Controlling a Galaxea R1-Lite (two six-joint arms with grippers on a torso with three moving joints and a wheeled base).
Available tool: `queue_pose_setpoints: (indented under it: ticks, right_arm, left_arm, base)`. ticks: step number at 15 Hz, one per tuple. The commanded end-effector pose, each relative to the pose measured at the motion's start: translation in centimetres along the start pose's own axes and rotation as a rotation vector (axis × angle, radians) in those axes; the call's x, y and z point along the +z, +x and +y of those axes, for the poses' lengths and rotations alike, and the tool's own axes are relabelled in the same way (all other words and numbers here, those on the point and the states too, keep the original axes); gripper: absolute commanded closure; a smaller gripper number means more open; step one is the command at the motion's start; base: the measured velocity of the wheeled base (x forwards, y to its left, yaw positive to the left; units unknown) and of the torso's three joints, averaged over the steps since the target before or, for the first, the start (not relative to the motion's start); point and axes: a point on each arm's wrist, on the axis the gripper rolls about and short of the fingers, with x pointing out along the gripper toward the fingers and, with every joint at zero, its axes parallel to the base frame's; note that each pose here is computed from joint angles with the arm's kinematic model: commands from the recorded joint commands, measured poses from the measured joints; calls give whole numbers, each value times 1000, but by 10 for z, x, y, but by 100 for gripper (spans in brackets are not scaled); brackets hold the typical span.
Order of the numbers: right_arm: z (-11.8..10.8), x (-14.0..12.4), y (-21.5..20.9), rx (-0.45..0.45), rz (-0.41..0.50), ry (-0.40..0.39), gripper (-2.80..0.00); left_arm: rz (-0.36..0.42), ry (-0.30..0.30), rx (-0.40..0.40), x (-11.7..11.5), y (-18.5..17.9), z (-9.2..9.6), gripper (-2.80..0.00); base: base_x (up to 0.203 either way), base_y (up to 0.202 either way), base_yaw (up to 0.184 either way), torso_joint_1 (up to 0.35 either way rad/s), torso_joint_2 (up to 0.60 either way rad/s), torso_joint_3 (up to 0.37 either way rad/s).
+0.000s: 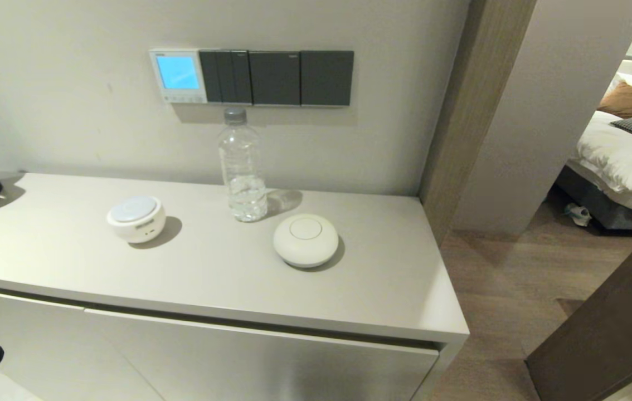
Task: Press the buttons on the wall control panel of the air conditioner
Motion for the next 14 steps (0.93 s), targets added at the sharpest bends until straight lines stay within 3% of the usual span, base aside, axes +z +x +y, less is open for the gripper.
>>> queue_pose_setpoints:
  ticks: [1, 8, 12, 14]
  right_arm:
    - [0, -1, 0, 0, 3, 0, 0]
    - [0, -1, 0, 0, 3, 0, 0]
    - [0, -1, 0, 0, 3, 0, 0]
    - [0, -1, 0, 0, 3, 0, 0]
  left_arm:
    - [34, 14, 65, -11, 2, 2, 0]
    - [13, 90, 297, -36, -16, 8, 0]
    - [38, 103, 251, -64, -20, 7, 0]
    - [-10, 103, 219, -69, -26, 6, 0]
  base:
    - [0, 0, 0, 0, 0, 0]
    - [0, 0, 0, 0, 0, 0]
    - [0, 0, 0, 0, 0, 0]
    - [0, 0, 0, 0, 0, 0]
